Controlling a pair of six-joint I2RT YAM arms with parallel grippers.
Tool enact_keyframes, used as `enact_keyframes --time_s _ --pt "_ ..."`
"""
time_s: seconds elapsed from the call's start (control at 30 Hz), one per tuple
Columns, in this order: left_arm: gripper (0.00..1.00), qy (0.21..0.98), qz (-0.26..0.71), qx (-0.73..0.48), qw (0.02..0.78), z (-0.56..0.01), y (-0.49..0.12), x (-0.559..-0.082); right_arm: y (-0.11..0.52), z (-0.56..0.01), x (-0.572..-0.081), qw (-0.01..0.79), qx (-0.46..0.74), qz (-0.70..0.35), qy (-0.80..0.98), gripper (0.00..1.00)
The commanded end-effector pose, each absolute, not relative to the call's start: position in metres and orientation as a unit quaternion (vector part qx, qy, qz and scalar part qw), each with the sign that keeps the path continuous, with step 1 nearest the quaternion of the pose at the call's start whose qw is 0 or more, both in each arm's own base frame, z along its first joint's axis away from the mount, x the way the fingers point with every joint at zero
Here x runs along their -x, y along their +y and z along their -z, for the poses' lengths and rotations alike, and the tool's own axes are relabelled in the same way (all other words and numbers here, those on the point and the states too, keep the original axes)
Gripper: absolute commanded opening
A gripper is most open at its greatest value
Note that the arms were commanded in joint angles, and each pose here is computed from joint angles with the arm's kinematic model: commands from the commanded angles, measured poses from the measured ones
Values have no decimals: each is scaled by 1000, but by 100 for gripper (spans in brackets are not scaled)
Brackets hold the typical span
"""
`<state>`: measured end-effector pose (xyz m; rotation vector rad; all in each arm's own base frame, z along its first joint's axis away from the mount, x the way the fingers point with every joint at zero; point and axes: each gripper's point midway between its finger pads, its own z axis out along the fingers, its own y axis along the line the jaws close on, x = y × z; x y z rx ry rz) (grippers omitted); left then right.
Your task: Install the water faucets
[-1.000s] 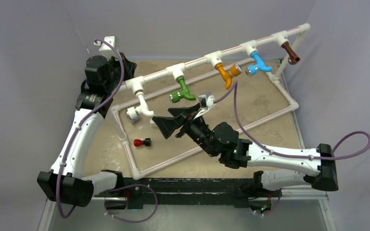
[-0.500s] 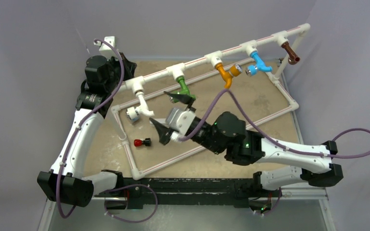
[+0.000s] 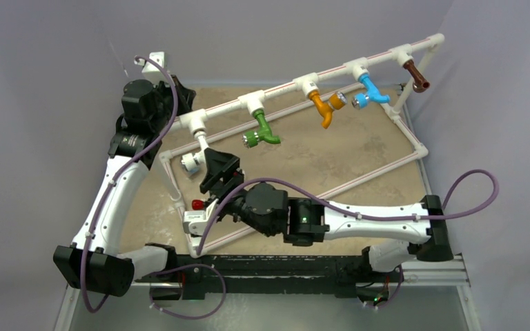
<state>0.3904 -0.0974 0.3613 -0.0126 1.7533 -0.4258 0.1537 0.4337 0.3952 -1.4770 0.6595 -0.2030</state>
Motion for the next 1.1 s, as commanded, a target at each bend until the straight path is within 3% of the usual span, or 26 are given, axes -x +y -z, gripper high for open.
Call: enact_keyframes --time_s 0.0,0.3,0.5,0.67,0.87,0.93,1.07 --pt "0 833 181 15 523 -290 -99 -378 438 -400 -166 688 651 175 269 85" --pt "0 833 182 15 523 -290 -99 -379 449 -407 -183 703 619 226 267 82" --pt "0 833 184 14 522 -290 -100 -378 451 -409 -192 714 598 228 284 72" --pt "0 832 184 14 523 -290 -100 -379 449 -411 -196 731 571 205 312 54" --pt "0 833 183 15 523 -290 -99 -378 447 -407 -202 753 525 167 359 17" --pt "0 833 183 15 523 -290 -99 -378 448 -405 -203 761 507 142 380 0" --pt "0 833 182 16 523 -290 -98 -379 451 -399 -200 779 449 50 435 0"
